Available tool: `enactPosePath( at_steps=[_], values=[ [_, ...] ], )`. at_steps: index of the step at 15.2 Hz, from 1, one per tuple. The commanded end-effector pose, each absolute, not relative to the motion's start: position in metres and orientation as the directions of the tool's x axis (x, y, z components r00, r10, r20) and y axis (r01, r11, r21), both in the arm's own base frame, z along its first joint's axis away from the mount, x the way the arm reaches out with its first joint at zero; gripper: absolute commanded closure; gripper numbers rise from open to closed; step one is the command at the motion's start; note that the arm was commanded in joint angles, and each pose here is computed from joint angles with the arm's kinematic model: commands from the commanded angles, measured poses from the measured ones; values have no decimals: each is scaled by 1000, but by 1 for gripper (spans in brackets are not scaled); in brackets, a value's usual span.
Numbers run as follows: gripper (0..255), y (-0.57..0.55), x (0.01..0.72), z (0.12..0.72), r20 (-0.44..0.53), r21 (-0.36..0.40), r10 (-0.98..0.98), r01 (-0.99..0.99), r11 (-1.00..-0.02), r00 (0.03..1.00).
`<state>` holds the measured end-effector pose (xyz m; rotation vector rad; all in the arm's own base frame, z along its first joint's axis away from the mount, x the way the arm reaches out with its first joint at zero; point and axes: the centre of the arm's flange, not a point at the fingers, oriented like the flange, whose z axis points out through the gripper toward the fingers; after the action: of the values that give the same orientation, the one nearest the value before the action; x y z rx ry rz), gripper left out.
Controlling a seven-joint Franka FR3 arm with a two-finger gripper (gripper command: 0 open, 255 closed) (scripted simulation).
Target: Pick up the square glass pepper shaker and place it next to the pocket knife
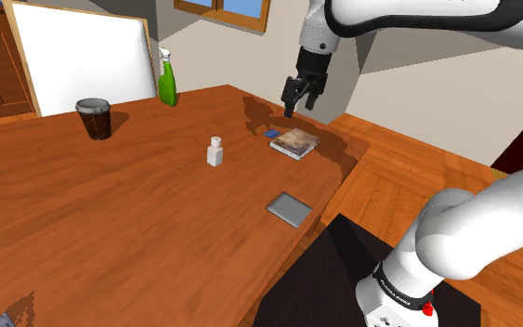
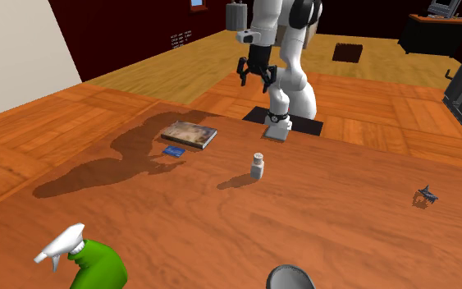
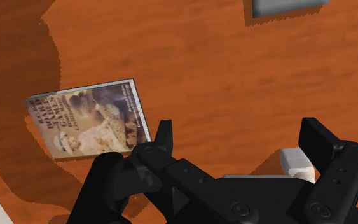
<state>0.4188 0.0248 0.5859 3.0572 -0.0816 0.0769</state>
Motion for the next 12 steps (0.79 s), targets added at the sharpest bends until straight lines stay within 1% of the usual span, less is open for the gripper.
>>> enactPosePath(
  at_steps=[1, 12],
  values=[
    [0, 35, 448, 571, 30, 76, -57, -59, -995, 998],
    [0, 90, 578, 500, -93, 53, -84, -80, -995, 992]
  ],
)
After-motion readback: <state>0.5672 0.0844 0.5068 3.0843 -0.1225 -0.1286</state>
